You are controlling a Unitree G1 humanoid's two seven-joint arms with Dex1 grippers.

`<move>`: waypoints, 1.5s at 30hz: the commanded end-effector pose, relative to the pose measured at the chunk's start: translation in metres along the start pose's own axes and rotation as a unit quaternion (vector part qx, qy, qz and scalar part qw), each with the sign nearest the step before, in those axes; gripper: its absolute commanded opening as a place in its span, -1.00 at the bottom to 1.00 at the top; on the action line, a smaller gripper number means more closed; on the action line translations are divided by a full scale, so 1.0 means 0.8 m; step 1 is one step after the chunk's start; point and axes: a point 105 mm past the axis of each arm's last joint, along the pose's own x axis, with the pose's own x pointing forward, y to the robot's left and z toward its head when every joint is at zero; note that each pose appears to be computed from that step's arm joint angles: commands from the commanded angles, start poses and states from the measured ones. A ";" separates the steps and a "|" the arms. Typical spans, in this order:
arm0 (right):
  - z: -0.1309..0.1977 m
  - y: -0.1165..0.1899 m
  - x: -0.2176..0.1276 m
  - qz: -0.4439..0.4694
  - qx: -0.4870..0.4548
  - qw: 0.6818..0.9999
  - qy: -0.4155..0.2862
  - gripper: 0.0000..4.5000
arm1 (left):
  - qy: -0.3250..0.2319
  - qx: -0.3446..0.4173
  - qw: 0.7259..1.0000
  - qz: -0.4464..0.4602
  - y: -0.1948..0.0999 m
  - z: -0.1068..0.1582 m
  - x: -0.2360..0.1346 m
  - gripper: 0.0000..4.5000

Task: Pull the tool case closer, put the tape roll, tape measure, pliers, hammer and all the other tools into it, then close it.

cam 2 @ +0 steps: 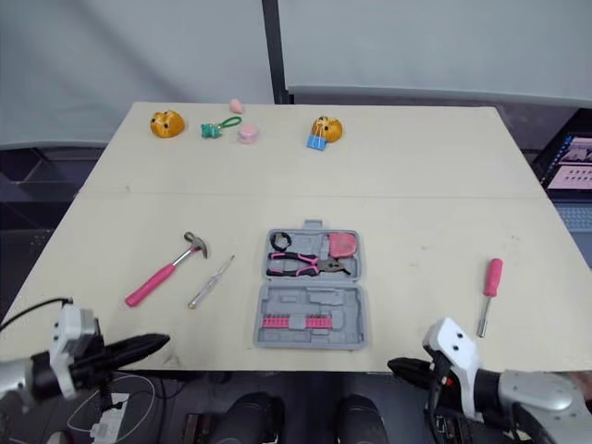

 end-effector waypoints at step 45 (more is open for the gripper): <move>0.097 -0.019 -0.020 -0.037 -0.201 0.962 -0.180 0.98 | 0.087 0.052 0.978 0.183 0.065 0.092 0.107 1.00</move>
